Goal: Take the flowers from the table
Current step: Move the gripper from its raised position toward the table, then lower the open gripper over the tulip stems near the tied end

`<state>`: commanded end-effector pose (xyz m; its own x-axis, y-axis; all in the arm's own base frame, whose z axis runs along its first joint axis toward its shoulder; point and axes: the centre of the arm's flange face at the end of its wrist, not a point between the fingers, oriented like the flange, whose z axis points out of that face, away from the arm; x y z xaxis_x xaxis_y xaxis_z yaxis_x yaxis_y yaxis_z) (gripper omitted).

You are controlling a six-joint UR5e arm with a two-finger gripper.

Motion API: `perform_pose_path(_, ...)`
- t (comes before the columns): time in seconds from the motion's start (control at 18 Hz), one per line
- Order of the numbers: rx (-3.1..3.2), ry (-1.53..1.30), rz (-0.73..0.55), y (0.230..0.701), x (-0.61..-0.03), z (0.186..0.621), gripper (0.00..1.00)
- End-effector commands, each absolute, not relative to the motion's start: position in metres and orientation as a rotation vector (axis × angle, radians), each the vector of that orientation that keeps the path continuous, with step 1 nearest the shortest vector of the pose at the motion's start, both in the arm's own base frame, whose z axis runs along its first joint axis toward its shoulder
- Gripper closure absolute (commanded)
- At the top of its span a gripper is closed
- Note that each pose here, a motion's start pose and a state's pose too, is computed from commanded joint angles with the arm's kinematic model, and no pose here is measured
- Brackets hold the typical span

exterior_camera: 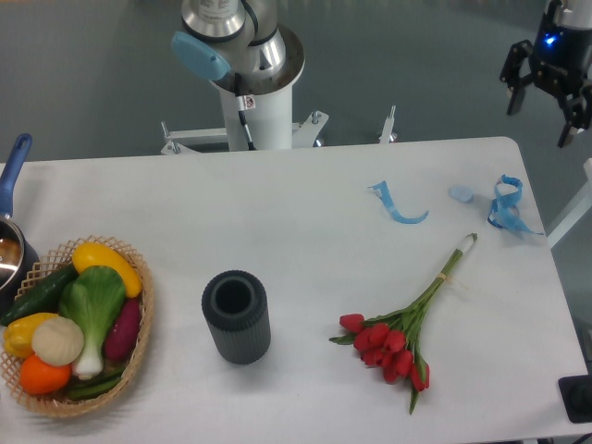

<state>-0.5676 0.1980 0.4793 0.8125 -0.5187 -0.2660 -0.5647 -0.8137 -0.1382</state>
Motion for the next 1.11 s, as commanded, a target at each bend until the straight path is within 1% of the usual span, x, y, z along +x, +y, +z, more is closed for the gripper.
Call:
perform_pose_path(0.28,-2.787,0.857,0.32,0.202,-0.559,0.479,0.0)
perform_pose_path(0.61,-2.786,0.833,0.26,0.201,-0.551,0.456,0.0)
perform_pose_path(0.72,-2.792,0.798,0.321,0.205,-0.551,0.452,0.0)
perform_pose_path(0.78,-2.799,0.767,0.328,0.209,-0.548,0.442,0.0)
perform_pose_path(0.94,-2.799,0.713,0.367,0.242,-0.534,0.42,0.0)
perform_pose_path(1.11,-2.815,0.61,0.306,0.251,-0.528,0.401,0.0)
